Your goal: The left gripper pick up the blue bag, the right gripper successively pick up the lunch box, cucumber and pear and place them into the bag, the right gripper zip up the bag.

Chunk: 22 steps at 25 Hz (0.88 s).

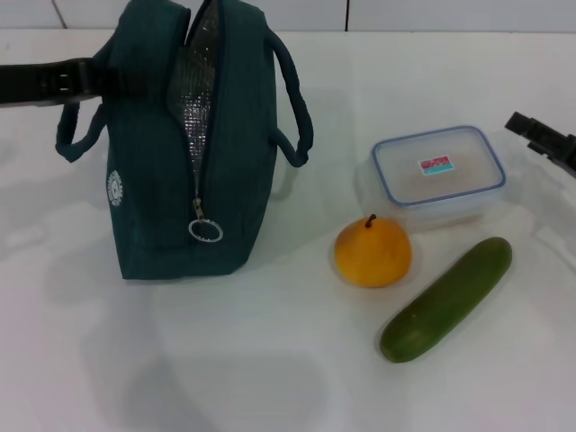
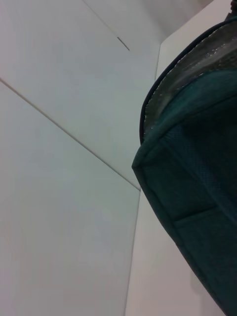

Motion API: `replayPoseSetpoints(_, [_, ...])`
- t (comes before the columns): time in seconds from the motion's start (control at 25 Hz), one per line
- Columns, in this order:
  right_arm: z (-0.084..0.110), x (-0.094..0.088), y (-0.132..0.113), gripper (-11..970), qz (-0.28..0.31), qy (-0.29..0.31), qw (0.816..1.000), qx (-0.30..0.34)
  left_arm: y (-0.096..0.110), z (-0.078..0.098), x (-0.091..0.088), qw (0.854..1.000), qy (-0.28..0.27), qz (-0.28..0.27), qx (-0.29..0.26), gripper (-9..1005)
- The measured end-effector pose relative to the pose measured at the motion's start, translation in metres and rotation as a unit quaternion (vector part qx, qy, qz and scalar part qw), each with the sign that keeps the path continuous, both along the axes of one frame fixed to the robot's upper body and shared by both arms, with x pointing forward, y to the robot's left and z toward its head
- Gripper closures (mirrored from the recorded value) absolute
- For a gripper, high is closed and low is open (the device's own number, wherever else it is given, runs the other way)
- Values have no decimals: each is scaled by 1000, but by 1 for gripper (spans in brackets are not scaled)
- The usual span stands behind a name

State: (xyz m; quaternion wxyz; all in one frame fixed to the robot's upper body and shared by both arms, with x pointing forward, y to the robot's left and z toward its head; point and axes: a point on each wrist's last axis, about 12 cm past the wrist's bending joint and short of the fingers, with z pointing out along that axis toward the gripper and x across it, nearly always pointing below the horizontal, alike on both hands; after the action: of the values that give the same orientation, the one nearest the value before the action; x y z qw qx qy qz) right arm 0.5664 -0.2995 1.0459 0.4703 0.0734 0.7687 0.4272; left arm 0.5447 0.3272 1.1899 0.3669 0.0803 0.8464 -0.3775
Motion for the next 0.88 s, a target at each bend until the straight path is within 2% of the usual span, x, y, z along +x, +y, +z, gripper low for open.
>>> replayPoseSetpoints(0.4, [-4,1,17,174,21,14,1000,11,-1,1,1,1000,-1,-2,0,945])
replayPoseSetpoints(0.88, [-5,-1,20,233,15,20,999,34,0,0,1,1000,0,2,3,945])
